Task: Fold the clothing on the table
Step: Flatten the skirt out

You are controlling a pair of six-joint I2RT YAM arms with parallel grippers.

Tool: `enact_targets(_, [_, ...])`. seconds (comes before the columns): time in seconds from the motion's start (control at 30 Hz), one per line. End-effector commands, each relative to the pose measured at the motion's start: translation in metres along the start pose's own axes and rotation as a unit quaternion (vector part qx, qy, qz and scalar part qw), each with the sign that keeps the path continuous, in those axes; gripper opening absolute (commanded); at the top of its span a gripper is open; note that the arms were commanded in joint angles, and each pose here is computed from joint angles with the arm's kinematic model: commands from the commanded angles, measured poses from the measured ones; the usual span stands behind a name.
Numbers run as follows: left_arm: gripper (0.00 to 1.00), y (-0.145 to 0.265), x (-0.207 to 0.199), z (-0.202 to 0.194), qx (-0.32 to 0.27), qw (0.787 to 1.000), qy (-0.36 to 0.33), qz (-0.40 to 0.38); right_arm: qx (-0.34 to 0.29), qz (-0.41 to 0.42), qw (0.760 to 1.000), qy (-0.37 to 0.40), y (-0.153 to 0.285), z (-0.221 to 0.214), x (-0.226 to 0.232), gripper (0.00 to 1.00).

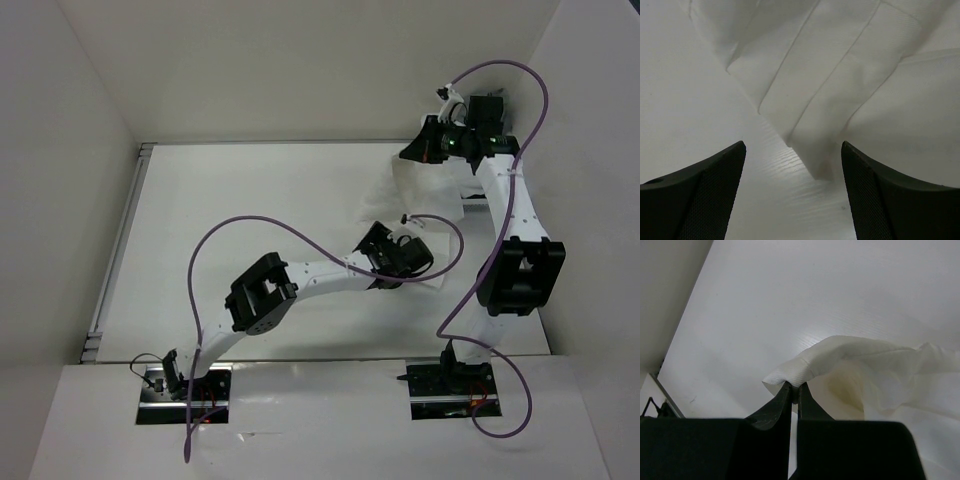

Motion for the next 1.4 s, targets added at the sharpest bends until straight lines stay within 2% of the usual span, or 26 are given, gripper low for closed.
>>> enact_targets(0.0, [0.83,-0.003,-0.02,0.007,-0.028,0.999,0.022,0.018,-0.035,0.014,0.999,0.033,0.014,0.012,0.014,0.0])
enact_targets(0.23, [0.82,-0.001,-0.05,0.015,-0.063,0.998,0.0,-0.004,-0.038,0.014,0.998,0.04,0.02,0.01,0.019,0.0])
enact_targets(0.43, [0.82,-0.01,-0.056,0.019,-0.093,0.995,-0.035,-0.002,-0.036,0.018,0.998,0.049,0.023,0.005,0.021,0.0])
enact_targets(0.7, [0.81,-0.029,-0.068,0.003,-0.113,0.987,-0.115,-0.012,-0.04,0.023,0.997,0.057,0.028,0.005,0.026,0.0])
enact_targets(0.87, [0.75,-0.04,-0.073,-0.005,-0.119,0.98,-0.158,-0.006,-0.04,0.023,0.997,0.057,0.03,0.004,0.027,0.0])
enact_targets(0.9, [0.66,-0.044,-0.069,-0.003,-0.121,0.98,-0.157,-0.007,-0.04,0.023,0.997,0.057,0.03,0.004,0.027,0.0])
enact_targets(0.97, [0.58,-0.049,-0.065,-0.001,-0.119,0.98,-0.161,-0.009,-0.037,0.022,0.997,0.059,0.028,0.001,0.026,0.0])
enact_targets(1.07, [0.34,-0.055,-0.061,-0.001,-0.116,0.979,-0.169,-0.003,-0.04,0.023,0.997,0.062,0.031,0.002,0.028,0.0])
enact_targets(1.1, [0.25,-0.057,-0.063,-0.002,-0.116,0.979,-0.169,-0.003,-0.037,0.022,0.997,0.059,0.03,0.0,0.027,0.0])
enact_targets(1.13, [0.07,-0.06,-0.057,0.004,-0.118,0.979,-0.165,0.009,-0.038,0.019,0.997,0.057,0.032,0.0,0.024,0.0])
enact_targets(1.17, [0.01,-0.06,-0.057,0.003,-0.115,0.979,-0.169,0.009,-0.042,0.019,0.997,0.06,0.034,0.001,0.027,0.0])
enact_targets(1.37, [0.0,-0.056,-0.013,0.037,-0.099,0.982,-0.157,0.026,-0.053,0.007,0.997,0.064,0.047,0.005,0.024,0.0])
Point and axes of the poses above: each gripper's point midway between its finger pads, its own y axis back along the fingers, its own x axis along the line the jaws close on, z = x × y, the point moved 9 cm from there along y, back along the fingers
